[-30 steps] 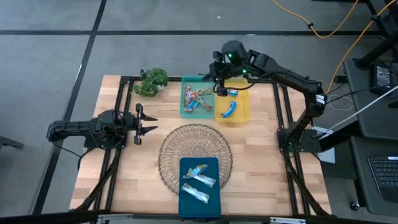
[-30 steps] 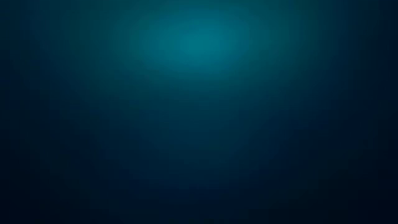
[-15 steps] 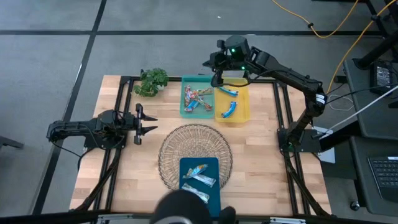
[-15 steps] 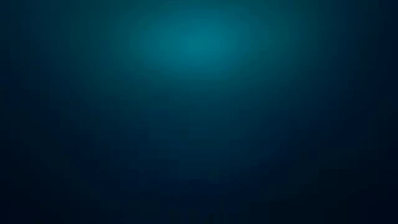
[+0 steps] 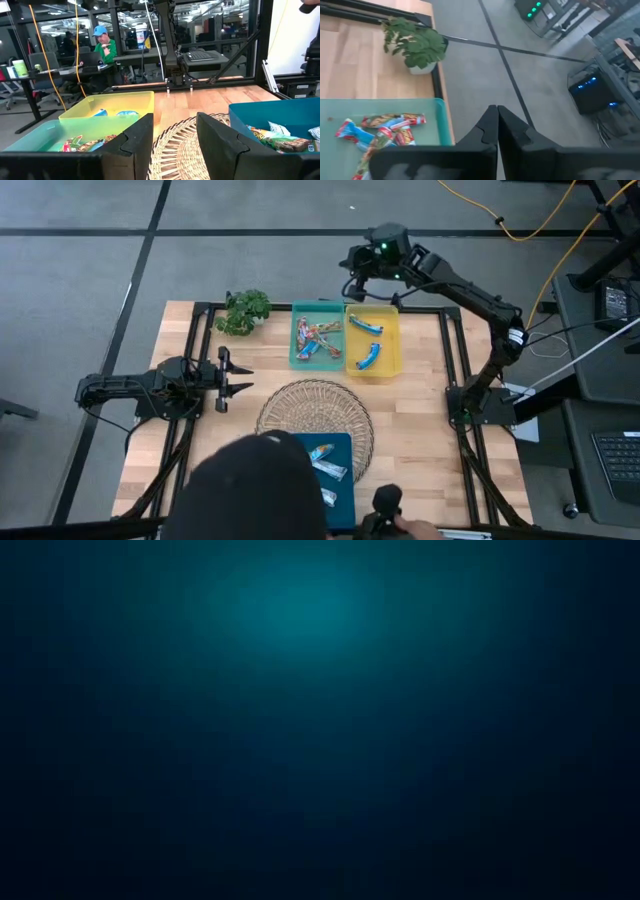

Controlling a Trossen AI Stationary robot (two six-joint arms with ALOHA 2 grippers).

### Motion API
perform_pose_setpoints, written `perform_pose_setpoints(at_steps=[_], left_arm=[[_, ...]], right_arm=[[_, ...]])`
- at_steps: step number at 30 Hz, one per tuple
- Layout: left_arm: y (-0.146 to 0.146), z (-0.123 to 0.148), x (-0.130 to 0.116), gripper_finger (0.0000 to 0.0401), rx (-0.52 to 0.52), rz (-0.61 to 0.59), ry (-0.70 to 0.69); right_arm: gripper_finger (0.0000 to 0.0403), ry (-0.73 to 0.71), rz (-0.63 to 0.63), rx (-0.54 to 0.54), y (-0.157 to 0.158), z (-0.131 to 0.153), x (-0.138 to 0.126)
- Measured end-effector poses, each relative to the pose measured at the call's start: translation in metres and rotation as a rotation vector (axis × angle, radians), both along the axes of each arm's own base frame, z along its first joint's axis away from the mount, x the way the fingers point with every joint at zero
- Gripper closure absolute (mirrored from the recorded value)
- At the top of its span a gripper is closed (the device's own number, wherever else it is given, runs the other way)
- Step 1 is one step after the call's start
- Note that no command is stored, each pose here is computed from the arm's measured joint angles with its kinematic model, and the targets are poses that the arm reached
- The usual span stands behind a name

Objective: Pick and place Granola Bars by type
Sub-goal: Return to Home Position

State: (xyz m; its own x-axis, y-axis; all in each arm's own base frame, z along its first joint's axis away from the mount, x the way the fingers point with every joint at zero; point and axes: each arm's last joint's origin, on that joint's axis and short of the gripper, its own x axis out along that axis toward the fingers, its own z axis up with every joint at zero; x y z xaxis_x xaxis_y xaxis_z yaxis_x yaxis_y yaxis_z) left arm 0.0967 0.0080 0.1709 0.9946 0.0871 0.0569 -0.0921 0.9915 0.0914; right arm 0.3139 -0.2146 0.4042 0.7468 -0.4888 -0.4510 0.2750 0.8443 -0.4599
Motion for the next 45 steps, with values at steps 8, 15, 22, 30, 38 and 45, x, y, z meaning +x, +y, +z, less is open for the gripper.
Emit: perform_pose_setpoints(at_steps=[8, 15, 22, 30, 38, 45], left_arm=[[0.000, 0.000, 0.000, 0.0258, 0.000, 0.001, 0.000], [0.000, 0.000, 0.000, 0.0258, 0.000, 0.001, 0.000], [0.000, 0.000, 0.000, 0.0258, 0.000, 0.002, 0.000], [0.000, 0.000, 0.000, 0.0258, 0.000, 0.002, 0.000], [0.000, 0.000, 0.000, 0.0258, 0.000, 0.001, 0.000], [0.000, 0.000, 0.000, 0.0258, 0.000, 0.001, 0.000]], right_arm=[[0.0392, -0.074, -0.018, 0.024, -0.012, 0.004, -0.006], [0.0398, -0.175, 0.122, 0.026, -0.010, 0.012, -0.001], [0.0393, -0.253, 0.159, -0.013, -0.001, 0.032, -0.012], [0.0392, -0.371, 0.210, 0.046, 0.027, 0.047, -0.045], [0.0388, -0.576, 0.297, 0.190, 0.069, -0.009, -0.095], [0.0387, -0.880, 0.317, 0.274, 0.129, -0.056, -0.134]])
